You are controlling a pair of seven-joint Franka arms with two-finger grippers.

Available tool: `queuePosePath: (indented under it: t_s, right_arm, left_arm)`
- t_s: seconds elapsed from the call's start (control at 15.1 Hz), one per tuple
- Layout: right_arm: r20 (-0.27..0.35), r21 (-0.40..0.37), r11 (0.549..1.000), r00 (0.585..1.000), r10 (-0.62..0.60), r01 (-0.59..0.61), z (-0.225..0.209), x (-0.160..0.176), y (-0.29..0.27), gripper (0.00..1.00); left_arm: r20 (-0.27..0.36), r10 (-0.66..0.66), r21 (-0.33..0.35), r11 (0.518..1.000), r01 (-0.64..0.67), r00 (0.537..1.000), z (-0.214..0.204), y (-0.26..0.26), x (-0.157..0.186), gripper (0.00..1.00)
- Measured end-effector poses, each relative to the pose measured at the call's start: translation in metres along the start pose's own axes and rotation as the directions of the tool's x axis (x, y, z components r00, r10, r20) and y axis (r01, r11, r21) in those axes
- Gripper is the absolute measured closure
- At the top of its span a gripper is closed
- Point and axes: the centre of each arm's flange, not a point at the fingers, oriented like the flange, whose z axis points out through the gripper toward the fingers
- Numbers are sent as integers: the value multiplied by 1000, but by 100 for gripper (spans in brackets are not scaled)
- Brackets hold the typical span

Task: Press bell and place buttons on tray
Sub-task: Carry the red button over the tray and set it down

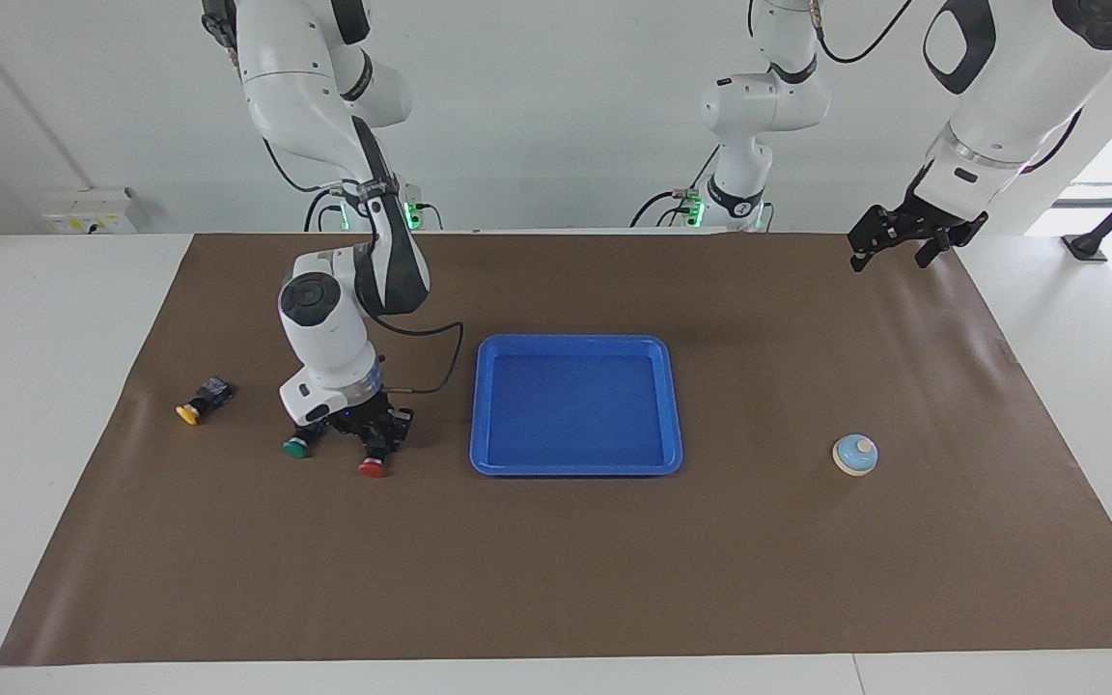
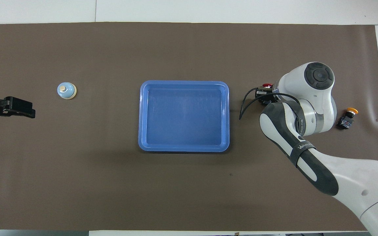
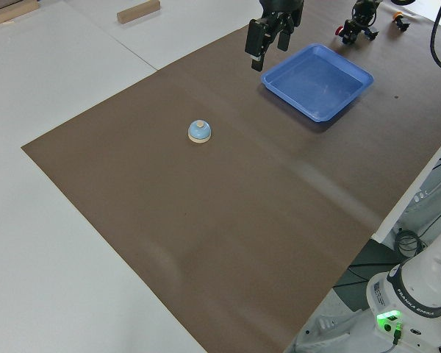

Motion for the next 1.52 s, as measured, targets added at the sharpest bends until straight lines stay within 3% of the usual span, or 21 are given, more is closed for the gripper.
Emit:
queuePosePath:
  t_s: [0.27, 0.53, 0.8, 1.19, 1.52]
  right_arm:
    - [47, -18, 1000, 999, -2, 3, -62, -3, -69, 59]
    - [58, -30, 1000, 998, 10, -8, -87, -51, -163, 59]
    - [60, -38, 999, 998, 14, -12, -72, -81, -202, 59]
    - [43, -22, 1000, 999, 10, -9, -16, -96, -196, 59]
    - [47, -25, 1000, 999, 4, -3, 0, -106, -193, 59]
  left_arm:
    - [0, 0, 0, 1000, 0, 1000, 0, 0, 0, 0]
    - [0, 0, 0, 1000, 0, 1000, 0, 0, 0, 0]
    - [0, 0, 0, 1000, 0, 1000, 0, 0, 0, 0]
    - [0, 0, 0, 1000, 0, 1000, 0, 0, 0, 0]
    - [0, 0, 0, 1000, 0, 1000, 0, 0, 0, 0]
